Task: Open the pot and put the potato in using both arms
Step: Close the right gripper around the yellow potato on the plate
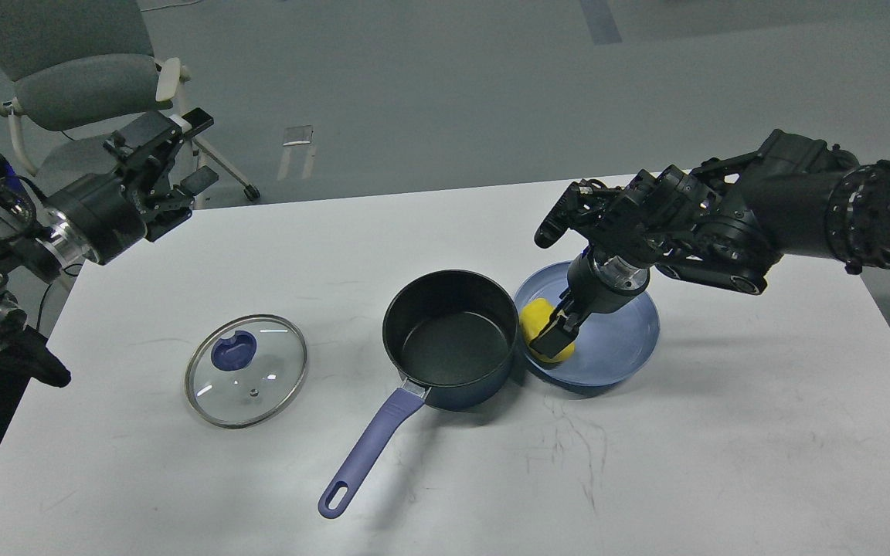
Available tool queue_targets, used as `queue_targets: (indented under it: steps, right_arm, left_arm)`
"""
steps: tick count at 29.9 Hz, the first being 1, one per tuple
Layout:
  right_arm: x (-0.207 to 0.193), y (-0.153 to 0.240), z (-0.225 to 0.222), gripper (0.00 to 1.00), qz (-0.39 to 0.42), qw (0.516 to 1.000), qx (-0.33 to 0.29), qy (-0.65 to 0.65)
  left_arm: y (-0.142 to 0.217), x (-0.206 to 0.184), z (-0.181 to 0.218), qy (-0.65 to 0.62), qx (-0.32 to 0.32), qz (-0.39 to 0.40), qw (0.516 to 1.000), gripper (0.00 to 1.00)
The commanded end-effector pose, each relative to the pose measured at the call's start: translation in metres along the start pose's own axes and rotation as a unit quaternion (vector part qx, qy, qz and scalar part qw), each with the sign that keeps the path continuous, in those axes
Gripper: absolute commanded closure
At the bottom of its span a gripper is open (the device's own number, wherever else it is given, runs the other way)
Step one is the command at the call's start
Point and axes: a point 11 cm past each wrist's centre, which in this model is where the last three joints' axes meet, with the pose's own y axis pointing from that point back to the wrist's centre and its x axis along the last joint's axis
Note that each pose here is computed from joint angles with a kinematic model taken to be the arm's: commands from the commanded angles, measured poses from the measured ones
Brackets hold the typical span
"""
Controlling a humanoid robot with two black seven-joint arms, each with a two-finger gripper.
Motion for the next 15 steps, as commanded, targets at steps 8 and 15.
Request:
queue_targets:
  steps: [8, 15]
  right_arm:
    - [-0.0033, 0.0, 0.0022, 0.53, -0.005, 1.0, -0.003, -0.001]
    - [-0.0047, 0.0025, 0.0046, 0.58, -0.008, 1.0, -0.005, -0.004]
  left_arm:
    - [0.0005, -0.0001, 0.0016, 0.0, -0.001, -0.003, 1.0, 0.02]
    - [0.0005, -0.0001, 0.0016, 0.0, -0.001, -0.003, 1.0, 0.02]
